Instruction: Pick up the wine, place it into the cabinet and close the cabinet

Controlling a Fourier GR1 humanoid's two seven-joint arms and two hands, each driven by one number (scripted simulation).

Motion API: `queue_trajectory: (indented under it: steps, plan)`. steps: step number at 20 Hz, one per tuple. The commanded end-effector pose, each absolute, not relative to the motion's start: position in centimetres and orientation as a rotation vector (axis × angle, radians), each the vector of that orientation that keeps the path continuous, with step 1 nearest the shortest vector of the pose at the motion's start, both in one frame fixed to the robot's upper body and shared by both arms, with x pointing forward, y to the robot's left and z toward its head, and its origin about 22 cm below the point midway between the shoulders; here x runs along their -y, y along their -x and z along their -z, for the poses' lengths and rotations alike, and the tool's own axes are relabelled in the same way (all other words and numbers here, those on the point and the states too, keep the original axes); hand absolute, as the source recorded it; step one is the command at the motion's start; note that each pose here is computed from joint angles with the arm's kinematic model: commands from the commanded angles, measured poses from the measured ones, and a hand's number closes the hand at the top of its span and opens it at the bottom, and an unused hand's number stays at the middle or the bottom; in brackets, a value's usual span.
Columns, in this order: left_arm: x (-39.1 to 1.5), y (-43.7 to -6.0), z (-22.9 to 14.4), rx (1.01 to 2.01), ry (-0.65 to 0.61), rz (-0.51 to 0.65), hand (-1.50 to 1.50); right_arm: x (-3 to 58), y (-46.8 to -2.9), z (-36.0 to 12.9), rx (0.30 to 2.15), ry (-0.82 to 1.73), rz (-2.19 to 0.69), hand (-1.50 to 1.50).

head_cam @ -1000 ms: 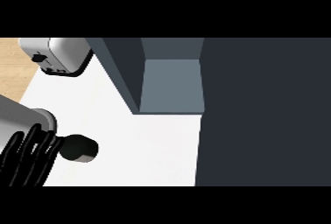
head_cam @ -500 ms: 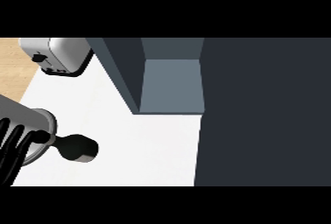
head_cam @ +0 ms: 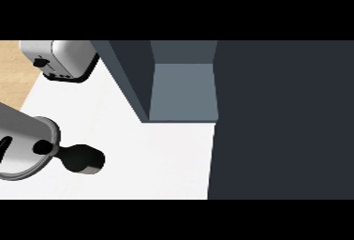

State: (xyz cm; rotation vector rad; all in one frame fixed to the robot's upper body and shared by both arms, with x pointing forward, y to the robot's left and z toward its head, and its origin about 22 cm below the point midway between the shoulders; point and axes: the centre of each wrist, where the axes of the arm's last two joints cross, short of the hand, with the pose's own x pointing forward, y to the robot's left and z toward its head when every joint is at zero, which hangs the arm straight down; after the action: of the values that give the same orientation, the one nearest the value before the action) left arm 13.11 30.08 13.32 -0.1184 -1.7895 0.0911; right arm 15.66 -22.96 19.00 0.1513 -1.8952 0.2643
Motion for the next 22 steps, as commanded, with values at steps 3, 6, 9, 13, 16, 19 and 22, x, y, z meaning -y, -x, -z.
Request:
queue_trajectory:
  steps: [3,6,9,13,16,19,22]
  plan:
    - [-32.8,-13.2,-13.2,1.764,0.225,-0.139,-1.50,23.1,-13.0,-20.3,1.934,-0.224,-0.248,-1.50]
    - [-32.9,-15.5,-12.8,1.743,0.227,-0.127,-1.50,22.9,-13.2,-20.7,1.942,-0.237,-0.272,-1.50]
    - [-33.4,-14.0,-9.2,1.709,0.225,-0.123,-1.50,23.5,-12.6,-21.1,1.935,-0.222,-0.280,-1.50]
    - [-34.5,-15.2,-8.2,1.688,0.214,-0.117,-1.50,22.9,-12.5,-21.6,1.942,-0.242,-0.277,-1.50]
    - [-36.4,-15.8,-6.9,1.673,0.230,-0.133,-1.50,22.0,-12.2,-21.7,1.938,-0.234,-0.291,-1.50]
    - [-34.4,-15.0,-4.2,1.675,0.195,-0.134,-1.50,22.1,-12.5,-21.2,1.930,-0.244,-0.269,-1.50]
    - [-34.7,-15.7,-3.6,1.724,0.133,-0.160,-1.50,22.0,-13.2,-21.8,1.948,-0.254,-0.256,-1.50]
